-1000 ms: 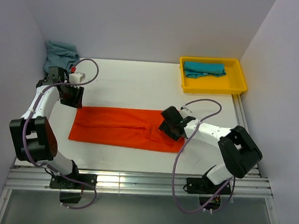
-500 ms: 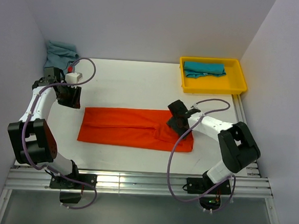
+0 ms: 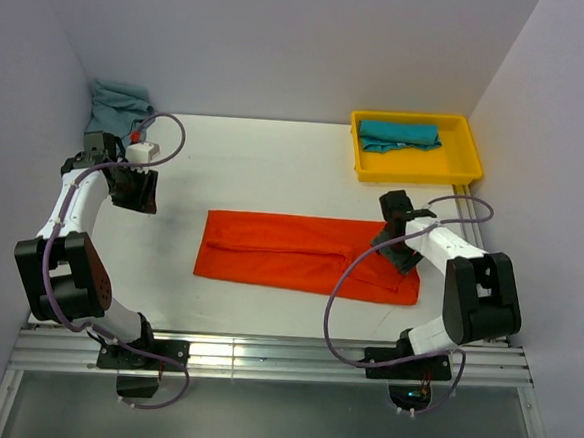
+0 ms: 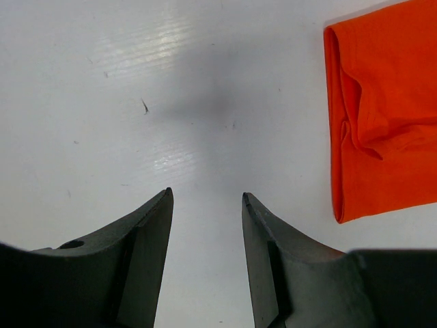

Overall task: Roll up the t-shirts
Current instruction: Fold the tshirt, then roll the tshirt

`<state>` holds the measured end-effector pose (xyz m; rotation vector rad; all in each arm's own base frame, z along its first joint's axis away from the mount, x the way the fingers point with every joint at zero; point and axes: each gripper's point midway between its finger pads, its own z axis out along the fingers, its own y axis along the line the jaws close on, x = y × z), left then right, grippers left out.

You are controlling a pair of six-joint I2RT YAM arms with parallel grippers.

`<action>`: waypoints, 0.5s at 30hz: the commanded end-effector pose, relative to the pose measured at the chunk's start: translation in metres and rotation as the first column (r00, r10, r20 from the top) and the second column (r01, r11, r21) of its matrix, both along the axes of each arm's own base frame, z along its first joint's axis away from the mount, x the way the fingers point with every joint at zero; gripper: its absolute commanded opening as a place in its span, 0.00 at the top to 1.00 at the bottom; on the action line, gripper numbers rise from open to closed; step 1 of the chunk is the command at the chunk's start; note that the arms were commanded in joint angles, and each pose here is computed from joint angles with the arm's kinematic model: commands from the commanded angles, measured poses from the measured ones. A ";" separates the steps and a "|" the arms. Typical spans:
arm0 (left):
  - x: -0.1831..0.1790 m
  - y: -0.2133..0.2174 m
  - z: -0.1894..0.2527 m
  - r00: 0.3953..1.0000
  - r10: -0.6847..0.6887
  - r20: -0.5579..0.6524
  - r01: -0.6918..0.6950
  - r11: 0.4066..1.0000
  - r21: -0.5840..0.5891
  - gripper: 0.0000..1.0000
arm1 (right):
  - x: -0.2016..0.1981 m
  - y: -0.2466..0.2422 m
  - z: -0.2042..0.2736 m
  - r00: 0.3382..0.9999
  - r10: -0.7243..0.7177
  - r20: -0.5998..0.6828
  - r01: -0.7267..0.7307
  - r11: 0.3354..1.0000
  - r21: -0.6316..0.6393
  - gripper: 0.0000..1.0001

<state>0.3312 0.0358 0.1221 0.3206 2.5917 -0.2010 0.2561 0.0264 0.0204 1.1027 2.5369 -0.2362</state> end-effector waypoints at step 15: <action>0.014 -0.030 -0.008 0.997 -0.040 -0.062 0.027 0.978 -0.207 0.46 | 0.015 0.022 0.085 0.917 0.033 0.398 -0.100 0.984 0.149 0.19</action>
